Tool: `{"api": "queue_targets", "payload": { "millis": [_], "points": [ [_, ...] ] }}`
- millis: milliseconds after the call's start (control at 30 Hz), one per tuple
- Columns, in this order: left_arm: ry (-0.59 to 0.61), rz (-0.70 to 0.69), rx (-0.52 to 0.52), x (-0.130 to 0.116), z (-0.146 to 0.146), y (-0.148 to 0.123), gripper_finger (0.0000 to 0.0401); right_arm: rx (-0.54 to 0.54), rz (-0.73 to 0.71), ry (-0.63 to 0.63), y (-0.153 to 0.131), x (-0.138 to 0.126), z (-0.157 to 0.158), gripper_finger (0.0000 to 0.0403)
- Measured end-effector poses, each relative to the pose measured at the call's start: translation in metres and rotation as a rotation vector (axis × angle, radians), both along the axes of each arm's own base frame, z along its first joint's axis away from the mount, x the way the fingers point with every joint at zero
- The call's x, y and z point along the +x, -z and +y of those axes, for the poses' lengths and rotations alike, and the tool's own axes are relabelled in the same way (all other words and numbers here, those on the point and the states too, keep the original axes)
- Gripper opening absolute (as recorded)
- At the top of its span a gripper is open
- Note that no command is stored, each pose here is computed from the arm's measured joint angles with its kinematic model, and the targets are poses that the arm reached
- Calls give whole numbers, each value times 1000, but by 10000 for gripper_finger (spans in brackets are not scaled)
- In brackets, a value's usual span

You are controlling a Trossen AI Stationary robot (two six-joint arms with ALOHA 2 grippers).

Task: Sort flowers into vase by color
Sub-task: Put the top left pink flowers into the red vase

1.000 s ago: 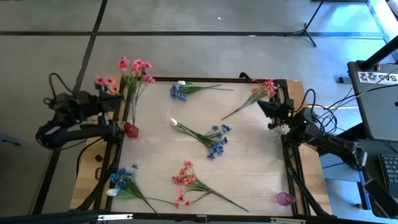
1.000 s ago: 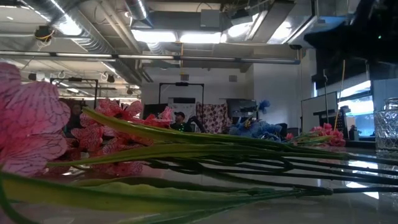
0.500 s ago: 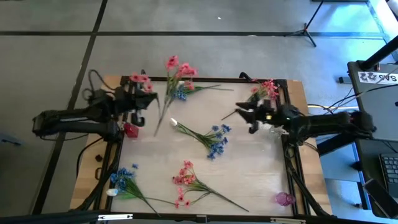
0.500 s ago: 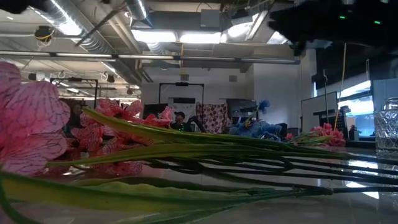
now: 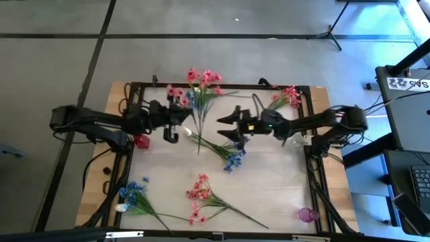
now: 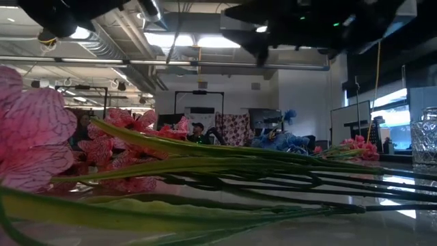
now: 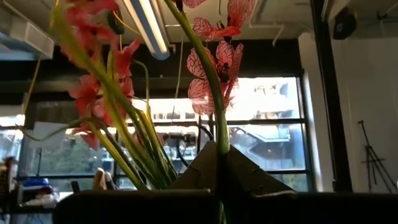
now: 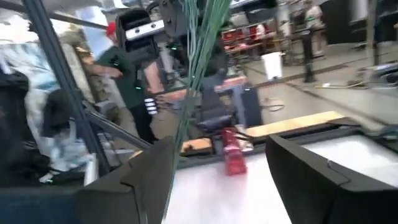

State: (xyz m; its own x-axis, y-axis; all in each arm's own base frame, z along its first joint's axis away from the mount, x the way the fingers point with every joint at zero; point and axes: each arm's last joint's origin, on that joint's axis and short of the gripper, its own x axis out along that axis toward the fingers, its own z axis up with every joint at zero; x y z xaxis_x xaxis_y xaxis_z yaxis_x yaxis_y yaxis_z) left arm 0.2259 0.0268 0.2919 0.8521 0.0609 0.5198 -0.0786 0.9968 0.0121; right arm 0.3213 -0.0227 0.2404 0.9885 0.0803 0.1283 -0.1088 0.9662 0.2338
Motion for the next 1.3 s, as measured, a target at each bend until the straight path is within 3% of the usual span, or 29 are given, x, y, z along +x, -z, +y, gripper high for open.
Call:
{"api": "queue_targets", "payload": {
  "millis": [267, 467, 600, 800, 1033, 1300],
  "points": [
    [12, 39, -23, 12, -7, 13, 0, 48, -7, -139, 6, 48, 0, 234],
    [14, 80, -29, 15, -7, 17, 0, 41, -27, -207, 1, 61, 1, 204],
    [-7, 107, -51, 16, -7, 19, 6, 42, -32, -177, 1, 62, 0, 147],
    [-41, 202, -163, 19, -2, 29, 51, 39, -21, -180, 2, 62, 0, 16],
    [12, 337, -246, 23, -1, 42, 125, 48, 104, -209, 13, 62, -3, 12],
    [90, 405, -176, 22, -14, 45, 181, 17, 203, -243, 14, 57, 0, 12]
  ]
}}
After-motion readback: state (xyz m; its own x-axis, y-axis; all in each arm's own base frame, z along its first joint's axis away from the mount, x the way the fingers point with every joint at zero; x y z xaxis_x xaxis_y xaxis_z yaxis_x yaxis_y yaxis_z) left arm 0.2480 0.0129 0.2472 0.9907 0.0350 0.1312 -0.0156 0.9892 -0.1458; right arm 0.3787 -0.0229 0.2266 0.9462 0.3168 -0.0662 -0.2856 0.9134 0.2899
